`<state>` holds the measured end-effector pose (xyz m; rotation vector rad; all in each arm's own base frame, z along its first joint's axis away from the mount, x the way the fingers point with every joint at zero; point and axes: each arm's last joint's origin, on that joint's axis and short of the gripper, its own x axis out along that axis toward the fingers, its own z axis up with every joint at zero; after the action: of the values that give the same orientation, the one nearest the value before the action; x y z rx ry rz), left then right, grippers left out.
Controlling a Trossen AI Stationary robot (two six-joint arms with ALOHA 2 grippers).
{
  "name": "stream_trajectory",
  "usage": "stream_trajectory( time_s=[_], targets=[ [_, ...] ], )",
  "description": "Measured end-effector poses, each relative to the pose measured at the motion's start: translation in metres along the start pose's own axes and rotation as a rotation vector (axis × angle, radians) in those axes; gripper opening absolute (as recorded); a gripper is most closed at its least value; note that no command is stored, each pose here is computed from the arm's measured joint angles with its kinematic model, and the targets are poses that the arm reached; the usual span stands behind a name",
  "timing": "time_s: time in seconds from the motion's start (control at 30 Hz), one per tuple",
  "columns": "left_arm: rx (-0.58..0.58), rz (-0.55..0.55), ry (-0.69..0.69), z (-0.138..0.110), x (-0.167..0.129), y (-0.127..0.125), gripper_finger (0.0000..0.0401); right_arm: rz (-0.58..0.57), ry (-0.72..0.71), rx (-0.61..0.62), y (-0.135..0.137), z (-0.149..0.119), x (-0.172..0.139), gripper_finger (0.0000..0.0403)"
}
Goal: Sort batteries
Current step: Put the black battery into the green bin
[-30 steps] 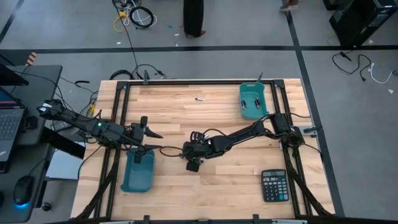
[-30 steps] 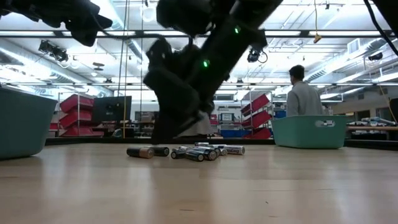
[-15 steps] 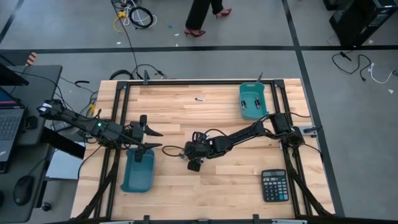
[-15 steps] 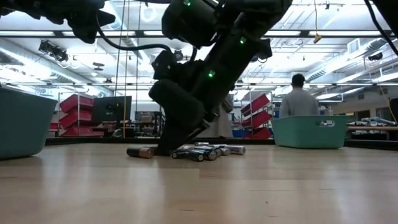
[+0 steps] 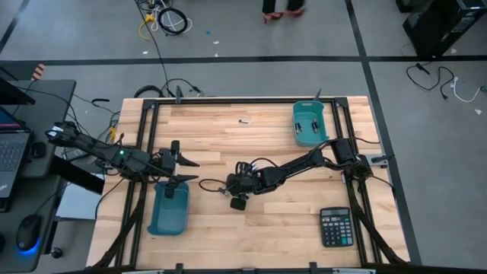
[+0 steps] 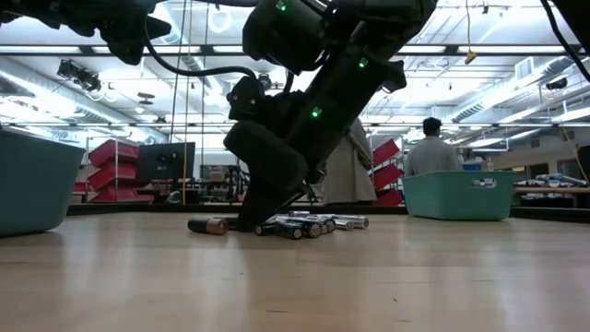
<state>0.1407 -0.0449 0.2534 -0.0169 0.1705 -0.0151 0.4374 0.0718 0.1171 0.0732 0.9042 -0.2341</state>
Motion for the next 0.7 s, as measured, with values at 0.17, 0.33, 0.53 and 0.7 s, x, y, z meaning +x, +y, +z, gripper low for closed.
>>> stream_trajectory(
  time_s=[0.17, 0.33, 0.53, 0.7],
  targets=[
    [0.000, 0.001, 0.000, 0.0000, 0.0000, 0.0000, 0.0182, -0.001, 0.000, -0.002, -0.0003, 0.0000, 0.0001, 0.0062],
    [0.000, 0.016, -0.001, 0.0000, 0.0000, 0.0005, 0.0182, -0.002, 0.000, -0.003, -0.0004, 0.0000, 0.0001, 0.0031],
    [0.000, 0.016, -0.001, 0.0000, 0.0000, 0.0005, 0.0182, -0.011, -0.007, -0.001, -0.0005, 0.0005, 0.0001, 0.0030],
    [-0.001, 0.038, -0.006, 0.0004, 0.0000, 0.0011, 0.0182, -0.007, -0.028, 0.005, -0.0002, 0.0021, 0.0005, 0.0028]
  ],
)
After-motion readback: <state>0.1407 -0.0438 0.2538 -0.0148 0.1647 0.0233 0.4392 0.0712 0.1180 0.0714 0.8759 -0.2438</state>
